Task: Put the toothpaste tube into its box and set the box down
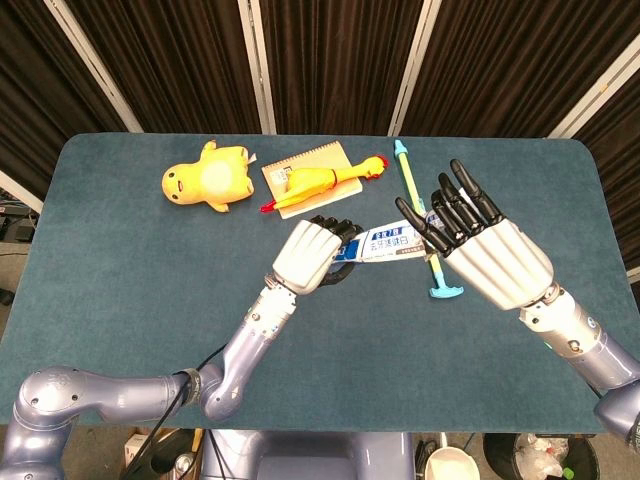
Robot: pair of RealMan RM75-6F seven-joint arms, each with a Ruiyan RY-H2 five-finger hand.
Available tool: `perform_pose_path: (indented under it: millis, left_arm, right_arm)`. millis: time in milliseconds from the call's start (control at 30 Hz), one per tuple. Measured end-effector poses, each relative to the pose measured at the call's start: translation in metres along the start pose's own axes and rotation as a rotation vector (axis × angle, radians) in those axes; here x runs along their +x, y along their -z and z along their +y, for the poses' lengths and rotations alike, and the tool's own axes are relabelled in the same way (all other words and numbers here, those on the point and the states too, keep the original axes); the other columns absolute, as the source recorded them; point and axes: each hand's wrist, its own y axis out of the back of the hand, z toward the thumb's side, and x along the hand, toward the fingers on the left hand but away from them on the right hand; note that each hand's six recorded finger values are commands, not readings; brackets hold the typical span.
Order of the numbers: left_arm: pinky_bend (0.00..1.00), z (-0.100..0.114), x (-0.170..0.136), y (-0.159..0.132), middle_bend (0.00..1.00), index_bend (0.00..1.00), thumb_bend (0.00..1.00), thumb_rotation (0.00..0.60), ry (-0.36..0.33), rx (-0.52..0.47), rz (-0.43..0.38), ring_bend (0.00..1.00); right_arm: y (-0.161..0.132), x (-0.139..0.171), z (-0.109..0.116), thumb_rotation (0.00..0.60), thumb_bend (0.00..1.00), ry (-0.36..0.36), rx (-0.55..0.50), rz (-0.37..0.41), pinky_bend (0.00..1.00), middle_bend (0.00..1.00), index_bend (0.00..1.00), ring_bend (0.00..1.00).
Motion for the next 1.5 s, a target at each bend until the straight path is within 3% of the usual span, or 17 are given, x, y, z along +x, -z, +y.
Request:
perform_pose_path:
  millis: [167, 433, 933, 1267, 1500]
  left_arm:
    - [0.53, 0.004, 0.0, 0.003, 0.52, 0.42, 0.4, 0.6, -0.024, -0.02, 0.008, 0.49]
    - [0.52, 0.01, -0.003, 0.012, 0.52, 0.41, 0.4, 0.6, -0.123, -0.095, 0.039, 0.49]
    - [0.52, 0.019, -0.004, 0.018, 0.51, 0.4, 0.41, 0.6, -0.193, -0.163, 0.054, 0.49]
    - [0.52, 0.021, -0.033, 0.055, 0.52, 0.41, 0.41, 0.6, -0.115, -0.053, 0.046, 0.49]
    - [0.52, 0.011, -0.085, 0.103, 0.52, 0.42, 0.41, 0.6, 0.04, 0.038, 0.09, 0.49]
  right_arm:
    - [0.0, 0.0, 0.001, 0.6, 0.39, 0.014, 0.012, -0.009, 0.05, 0.38, 0.05, 0.21]
    - [-0.002, 0.0, 0.004, 0.6, 0.39, 0.057, 0.016, -0.026, 0.05, 0.38, 0.05, 0.21]
    - [0.001, 0.004, -0.003, 0.6, 0.39, 0.052, 0.015, -0.068, 0.05, 0.38, 0.05, 0.21]
    - [0.002, 0.028, -0.025, 0.6, 0.39, -0.084, -0.028, -0.13, 0.05, 0.38, 0.05, 0.21]
    - [0.003, 0.032, -0.025, 0.6, 0.39, -0.085, -0.041, -0.159, 0.05, 0.38, 0.05, 0.21]
